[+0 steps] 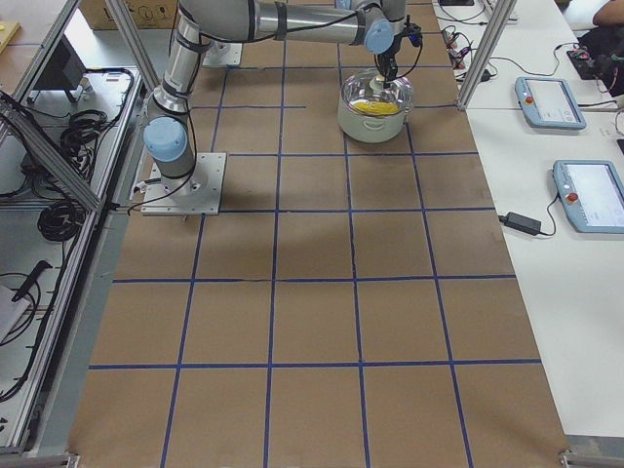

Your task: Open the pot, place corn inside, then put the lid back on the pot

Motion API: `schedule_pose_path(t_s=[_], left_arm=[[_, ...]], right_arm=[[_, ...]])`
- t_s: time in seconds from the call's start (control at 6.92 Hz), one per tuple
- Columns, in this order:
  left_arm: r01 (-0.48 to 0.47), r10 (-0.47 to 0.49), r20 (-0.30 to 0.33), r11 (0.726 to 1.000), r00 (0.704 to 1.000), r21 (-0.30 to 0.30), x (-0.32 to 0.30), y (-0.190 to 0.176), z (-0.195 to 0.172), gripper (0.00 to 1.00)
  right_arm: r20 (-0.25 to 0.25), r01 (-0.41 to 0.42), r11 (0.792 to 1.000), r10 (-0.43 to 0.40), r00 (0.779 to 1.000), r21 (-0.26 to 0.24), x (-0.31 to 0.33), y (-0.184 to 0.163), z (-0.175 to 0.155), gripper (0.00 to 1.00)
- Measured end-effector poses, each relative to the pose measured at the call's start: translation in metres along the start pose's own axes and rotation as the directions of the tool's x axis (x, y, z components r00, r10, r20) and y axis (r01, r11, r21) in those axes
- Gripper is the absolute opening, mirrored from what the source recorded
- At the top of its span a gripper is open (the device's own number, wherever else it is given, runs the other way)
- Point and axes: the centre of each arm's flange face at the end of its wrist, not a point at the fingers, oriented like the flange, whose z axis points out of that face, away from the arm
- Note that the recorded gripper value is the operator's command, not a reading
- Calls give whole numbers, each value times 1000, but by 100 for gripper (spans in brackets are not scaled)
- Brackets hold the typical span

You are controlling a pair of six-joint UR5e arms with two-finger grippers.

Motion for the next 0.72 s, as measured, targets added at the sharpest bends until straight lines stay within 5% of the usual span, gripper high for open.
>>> schedule_pose_path(t_s=[0.72], left_arm=[[0, 0, 0, 1000, 1000, -3, 0, 1, 2, 100]], right_arm=[[0, -2, 1000, 2, 1000, -3, -1, 1, 1, 5]])
